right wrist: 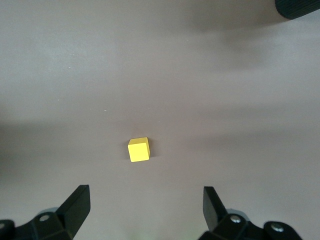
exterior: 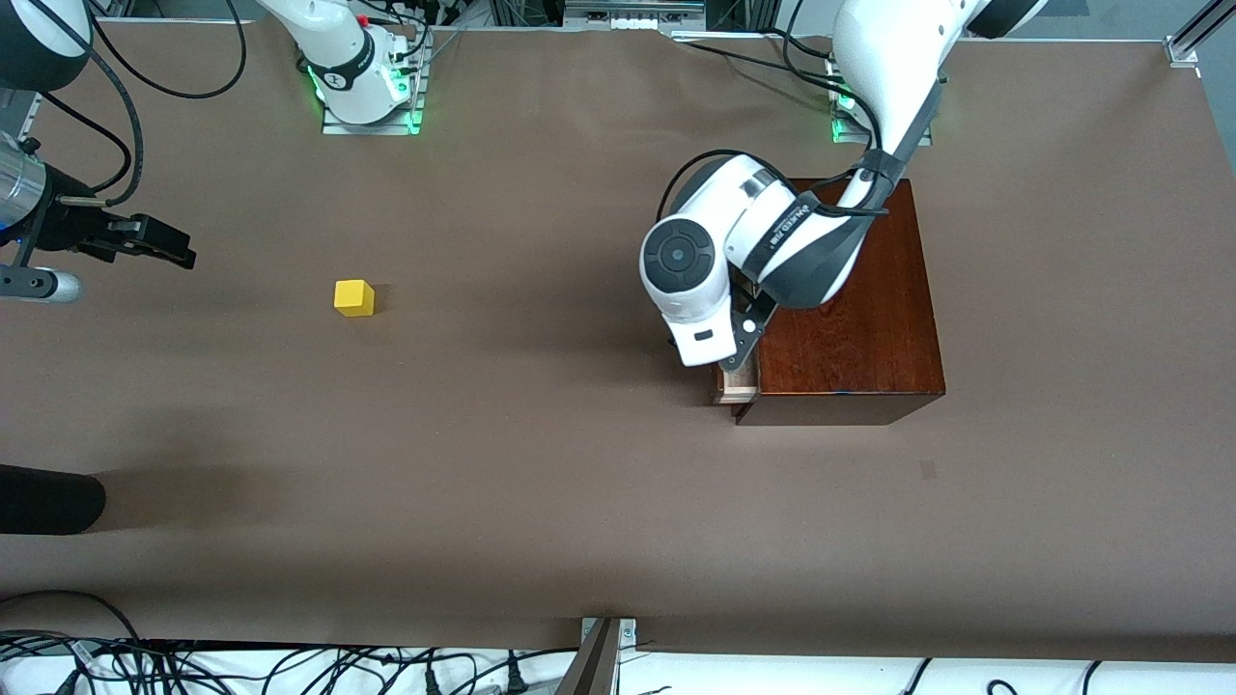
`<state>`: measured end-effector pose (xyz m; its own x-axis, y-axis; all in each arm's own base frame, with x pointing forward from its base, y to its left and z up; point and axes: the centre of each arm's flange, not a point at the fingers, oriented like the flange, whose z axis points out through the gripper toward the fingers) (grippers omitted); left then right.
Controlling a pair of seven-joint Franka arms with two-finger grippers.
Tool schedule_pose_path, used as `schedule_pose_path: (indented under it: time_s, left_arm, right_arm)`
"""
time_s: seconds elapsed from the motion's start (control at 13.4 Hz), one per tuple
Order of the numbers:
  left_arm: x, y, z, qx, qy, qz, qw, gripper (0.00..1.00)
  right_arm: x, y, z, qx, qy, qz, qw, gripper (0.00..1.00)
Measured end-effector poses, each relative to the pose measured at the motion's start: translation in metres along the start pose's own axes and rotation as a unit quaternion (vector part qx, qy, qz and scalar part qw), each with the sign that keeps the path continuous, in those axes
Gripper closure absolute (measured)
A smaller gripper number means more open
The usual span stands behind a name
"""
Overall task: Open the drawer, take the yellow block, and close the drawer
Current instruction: 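Push the drawer into the wooden box with the left gripper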
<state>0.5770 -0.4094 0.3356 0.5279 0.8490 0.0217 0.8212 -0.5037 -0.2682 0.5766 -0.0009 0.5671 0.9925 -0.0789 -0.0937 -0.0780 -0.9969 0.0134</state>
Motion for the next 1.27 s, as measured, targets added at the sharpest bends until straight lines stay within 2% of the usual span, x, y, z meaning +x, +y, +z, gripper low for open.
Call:
schedule_pose_path:
  time_s: [0.3,0.82,1.05,1.12,1.27]
  left_arm:
    - [0.035,-0.006,0.003,0.008,-0.004,0.009,1.000,0.99]
    - [0.047,-0.008,-0.002,0.004,-0.006,0.017,1.000,0.99]
    - [0.045,-0.014,-0.039,-0.023,-0.023,0.013,0.999,0.96]
    - [0.042,-0.020,-0.056,-0.025,-0.027,0.015,0.999,0.87]
    - [0.031,-0.035,-0.095,-0.031,-0.029,0.024,0.999,0.83]
  right_arm:
    - [0.000,0.000,0.000,0.000,0.000,0.000,1.000,0.00]
    - [0.000,0.000,0.000,0.000,0.000,0.000,1.000,0.00]
    - [0.000,0.000,0.000,0.000,0.000,0.000,1.000,0.00]
    - [0.000,0.000,0.000,0.000,0.000,0.000,1.000,0.00]
    - [0.000,0.000,0.000,0.000,0.000,0.000,1.000,0.00]
